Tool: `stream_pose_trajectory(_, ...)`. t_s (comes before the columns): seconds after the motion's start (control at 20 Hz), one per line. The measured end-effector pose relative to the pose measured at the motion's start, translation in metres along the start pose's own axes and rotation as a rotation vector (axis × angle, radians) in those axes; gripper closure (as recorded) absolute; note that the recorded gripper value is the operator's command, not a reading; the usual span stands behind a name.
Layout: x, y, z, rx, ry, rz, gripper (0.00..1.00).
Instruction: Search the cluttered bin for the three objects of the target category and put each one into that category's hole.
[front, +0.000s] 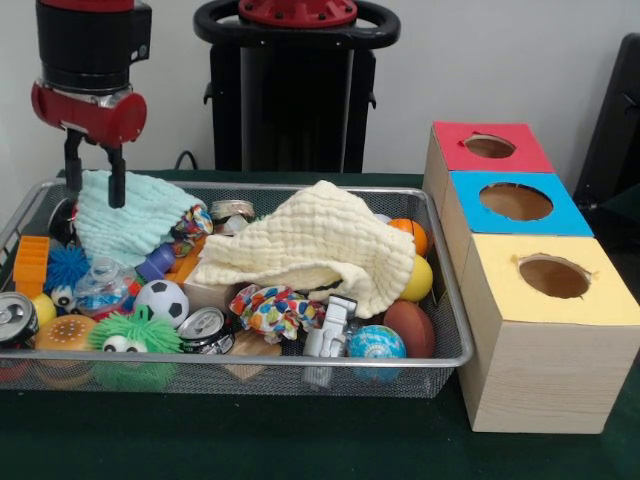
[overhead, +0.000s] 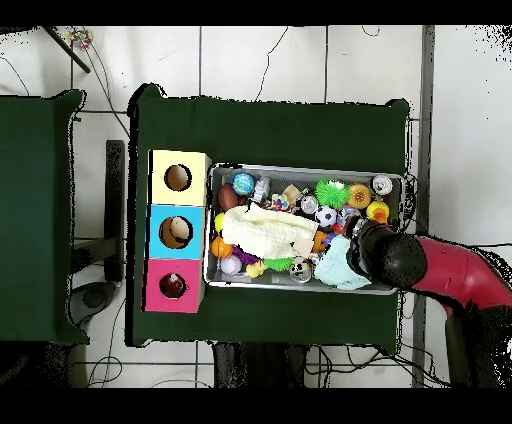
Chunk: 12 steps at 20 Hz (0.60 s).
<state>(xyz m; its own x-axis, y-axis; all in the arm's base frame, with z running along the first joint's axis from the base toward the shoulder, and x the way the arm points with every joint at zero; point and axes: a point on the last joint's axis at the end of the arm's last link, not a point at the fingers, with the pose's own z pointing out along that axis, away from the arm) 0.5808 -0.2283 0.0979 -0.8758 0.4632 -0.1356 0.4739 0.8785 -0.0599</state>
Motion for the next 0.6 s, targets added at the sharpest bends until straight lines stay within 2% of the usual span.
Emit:
stream_pose_trajectory(0.35, -0.007, -0.012, -0.004, -0.011, -0.022, -0.006, 0.0)
stream_pose_trajectory(0.6, -0.005, -0.021, -0.001, 0.004, -0.027, -0.025, 0.0)
